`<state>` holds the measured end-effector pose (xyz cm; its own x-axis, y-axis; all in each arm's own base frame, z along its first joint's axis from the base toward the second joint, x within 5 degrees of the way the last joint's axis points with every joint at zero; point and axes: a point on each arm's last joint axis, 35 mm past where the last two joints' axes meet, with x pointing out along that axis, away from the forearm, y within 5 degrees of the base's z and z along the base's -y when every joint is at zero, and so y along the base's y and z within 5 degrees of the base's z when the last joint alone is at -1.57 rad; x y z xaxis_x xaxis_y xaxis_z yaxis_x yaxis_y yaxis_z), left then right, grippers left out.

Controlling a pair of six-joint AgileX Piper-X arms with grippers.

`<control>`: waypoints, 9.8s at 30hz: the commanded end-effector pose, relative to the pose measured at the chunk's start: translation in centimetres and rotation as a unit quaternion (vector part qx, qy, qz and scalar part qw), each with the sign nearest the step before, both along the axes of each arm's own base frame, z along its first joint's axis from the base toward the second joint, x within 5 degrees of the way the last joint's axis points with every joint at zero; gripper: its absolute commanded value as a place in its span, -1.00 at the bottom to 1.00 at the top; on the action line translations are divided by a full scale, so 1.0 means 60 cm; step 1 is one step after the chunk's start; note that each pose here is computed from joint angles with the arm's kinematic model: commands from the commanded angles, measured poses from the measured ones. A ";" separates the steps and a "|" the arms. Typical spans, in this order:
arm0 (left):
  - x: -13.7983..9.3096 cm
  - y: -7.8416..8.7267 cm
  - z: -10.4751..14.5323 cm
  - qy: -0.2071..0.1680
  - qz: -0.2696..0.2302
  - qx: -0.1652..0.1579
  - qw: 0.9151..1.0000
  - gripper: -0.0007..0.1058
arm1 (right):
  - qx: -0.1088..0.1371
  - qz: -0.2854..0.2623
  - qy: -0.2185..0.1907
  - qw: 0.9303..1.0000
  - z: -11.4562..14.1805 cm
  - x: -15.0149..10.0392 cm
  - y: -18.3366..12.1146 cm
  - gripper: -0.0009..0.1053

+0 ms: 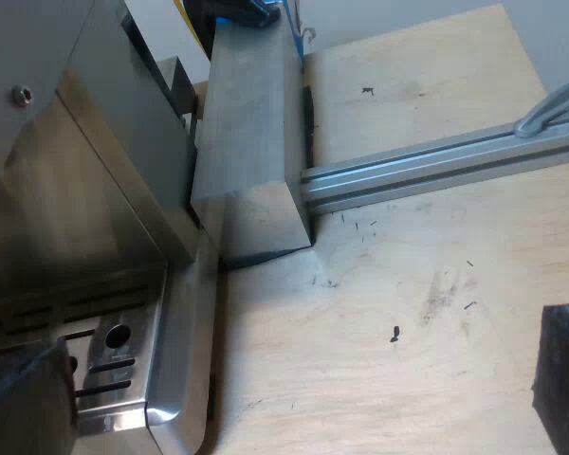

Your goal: Pour the beans into the coffee machine

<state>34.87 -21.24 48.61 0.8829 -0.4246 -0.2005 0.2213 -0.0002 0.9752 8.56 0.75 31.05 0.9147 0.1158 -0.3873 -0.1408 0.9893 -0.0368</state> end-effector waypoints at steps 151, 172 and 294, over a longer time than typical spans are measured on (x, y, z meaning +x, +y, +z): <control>-0.255 0.405 -0.299 0.236 0.322 -0.666 0.630 -0.40 | 0.016 0.038 -0.010 0.999 0.012 -0.005 0.004 0.97; -0.265 0.403 -0.427 0.217 0.305 -0.671 0.639 -0.40 | 0.016 0.037 0.019 0.999 0.002 -0.009 0.004 0.97; -0.193 0.414 -0.526 0.300 0.333 -0.650 0.614 0.38 | 0.020 0.047 0.019 0.998 0.003 -0.009 0.006 0.97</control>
